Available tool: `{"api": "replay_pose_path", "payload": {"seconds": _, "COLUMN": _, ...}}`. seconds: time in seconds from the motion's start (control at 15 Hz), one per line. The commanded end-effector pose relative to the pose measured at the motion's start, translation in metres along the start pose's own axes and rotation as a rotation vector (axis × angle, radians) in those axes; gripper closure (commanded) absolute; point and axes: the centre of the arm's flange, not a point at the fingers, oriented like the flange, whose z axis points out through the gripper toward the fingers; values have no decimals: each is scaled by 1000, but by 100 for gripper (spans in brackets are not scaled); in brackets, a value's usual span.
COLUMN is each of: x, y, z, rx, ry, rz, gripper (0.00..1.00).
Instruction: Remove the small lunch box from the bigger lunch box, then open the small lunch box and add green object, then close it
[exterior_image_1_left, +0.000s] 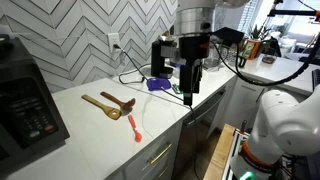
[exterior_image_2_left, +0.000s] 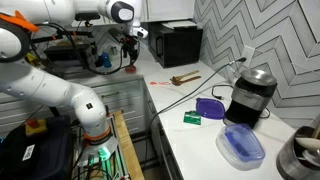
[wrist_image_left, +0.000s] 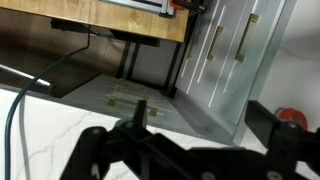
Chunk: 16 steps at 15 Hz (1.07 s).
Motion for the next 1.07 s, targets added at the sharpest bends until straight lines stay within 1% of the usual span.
{"api": "replay_pose_path", "payload": {"seconds": 0.0, "x": 0, "y": 0, "z": 0, "rx": 0, "ry": 0, "rz": 0, "gripper": 0}}
{"api": "replay_pose_path", "payload": {"seconds": 0.53, "x": 0, "y": 0, "z": 0, "rx": 0, "ry": 1, "rz": 0, "gripper": 0}}
{"api": "replay_pose_path", "payload": {"seconds": 0.67, "x": 13, "y": 25, "z": -2, "rx": -8, "ry": -10, "rz": 102, "gripper": 0}}
{"api": "replay_pose_path", "payload": {"seconds": 0.73, "x": 22, "y": 46, "z": -3, "rx": -36, "ry": -17, "rz": 150, "gripper": 0}}
{"api": "replay_pose_path", "payload": {"seconds": 0.8, "x": 28, "y": 62, "z": -5, "rx": -81, "ry": -16, "rz": 189, "gripper": 0}}
{"api": "replay_pose_path", "payload": {"seconds": 1.0, "x": 52, "y": 117, "z": -4, "rx": -241, "ry": -19, "rz": 279, "gripper": 0}}
